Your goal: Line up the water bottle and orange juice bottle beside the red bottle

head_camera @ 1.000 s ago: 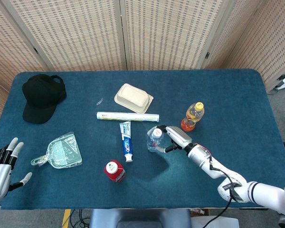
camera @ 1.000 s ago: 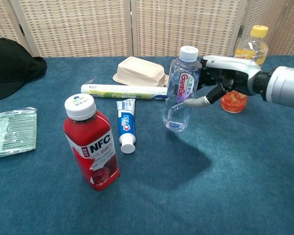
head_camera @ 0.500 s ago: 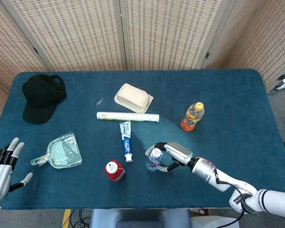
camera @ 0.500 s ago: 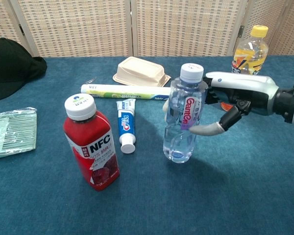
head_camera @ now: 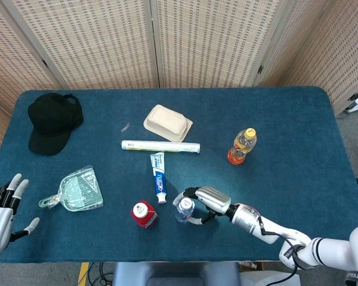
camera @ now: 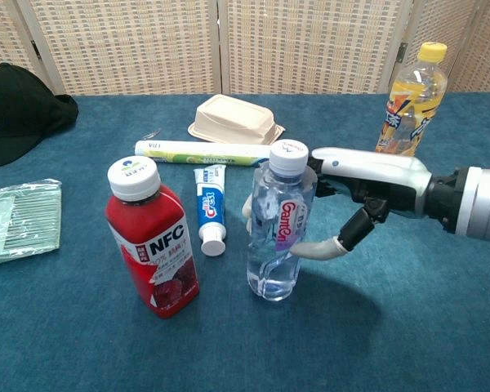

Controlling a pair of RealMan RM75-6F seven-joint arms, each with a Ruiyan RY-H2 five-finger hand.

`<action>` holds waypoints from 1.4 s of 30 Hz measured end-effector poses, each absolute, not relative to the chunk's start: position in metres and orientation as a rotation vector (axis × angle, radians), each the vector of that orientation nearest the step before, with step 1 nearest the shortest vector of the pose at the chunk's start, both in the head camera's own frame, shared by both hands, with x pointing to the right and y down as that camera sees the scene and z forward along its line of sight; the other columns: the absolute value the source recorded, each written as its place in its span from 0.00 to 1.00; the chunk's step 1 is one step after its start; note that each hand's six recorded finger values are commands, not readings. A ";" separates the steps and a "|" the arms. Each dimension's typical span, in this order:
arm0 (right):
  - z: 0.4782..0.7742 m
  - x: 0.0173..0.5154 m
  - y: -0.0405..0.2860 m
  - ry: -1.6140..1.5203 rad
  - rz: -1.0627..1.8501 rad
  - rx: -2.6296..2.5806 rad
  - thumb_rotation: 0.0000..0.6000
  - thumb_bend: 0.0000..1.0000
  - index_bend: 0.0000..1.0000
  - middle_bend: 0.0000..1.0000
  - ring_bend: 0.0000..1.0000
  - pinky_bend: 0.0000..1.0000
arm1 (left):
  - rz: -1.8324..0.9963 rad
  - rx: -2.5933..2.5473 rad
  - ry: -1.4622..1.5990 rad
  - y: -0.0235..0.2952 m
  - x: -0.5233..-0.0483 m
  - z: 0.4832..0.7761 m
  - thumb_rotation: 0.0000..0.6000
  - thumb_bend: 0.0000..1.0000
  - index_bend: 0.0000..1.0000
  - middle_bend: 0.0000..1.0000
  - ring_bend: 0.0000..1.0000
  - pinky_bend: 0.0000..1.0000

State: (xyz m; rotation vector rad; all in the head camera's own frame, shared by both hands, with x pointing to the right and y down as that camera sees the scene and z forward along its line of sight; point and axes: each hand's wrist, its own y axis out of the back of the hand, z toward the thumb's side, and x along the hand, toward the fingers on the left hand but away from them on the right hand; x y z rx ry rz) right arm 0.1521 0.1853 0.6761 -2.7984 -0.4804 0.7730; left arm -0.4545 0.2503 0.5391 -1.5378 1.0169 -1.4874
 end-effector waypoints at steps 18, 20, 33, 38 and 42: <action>0.681 0.141 0.192 -0.444 0.731 -2.758 1.00 0.32 0.43 0.31 0.22 0.30 | -1.493 -1.540 1.022 0.252 -0.458 0.542 1.00 0.18 0.08 0.00 0.06 0.09; 0.681 0.141 0.194 -0.442 0.729 -2.765 1.00 0.31 0.43 0.31 0.22 0.30 | -1.494 -1.540 1.022 0.252 -0.458 0.542 1.00 0.18 0.08 0.00 0.06 0.09; 0.680 0.144 0.195 -0.434 0.731 -2.759 1.00 0.21 0.29 0.24 0.17 0.30 | -1.494 -1.541 1.022 0.252 -0.458 0.543 1.00 0.18 0.08 0.00 0.06 0.09; 0.679 0.146 0.195 -0.428 0.737 -2.752 1.00 0.15 0.10 0.14 0.12 0.28 | -1.490 -1.539 1.022 0.252 -0.458 0.543 1.00 0.18 0.08 0.00 0.06 0.09; 0.674 0.149 0.191 -0.452 0.722 -2.740 1.00 0.15 0.05 0.11 0.10 0.27 | -1.490 -1.538 1.019 0.251 -0.457 0.543 1.00 0.18 0.08 0.00 0.06 0.09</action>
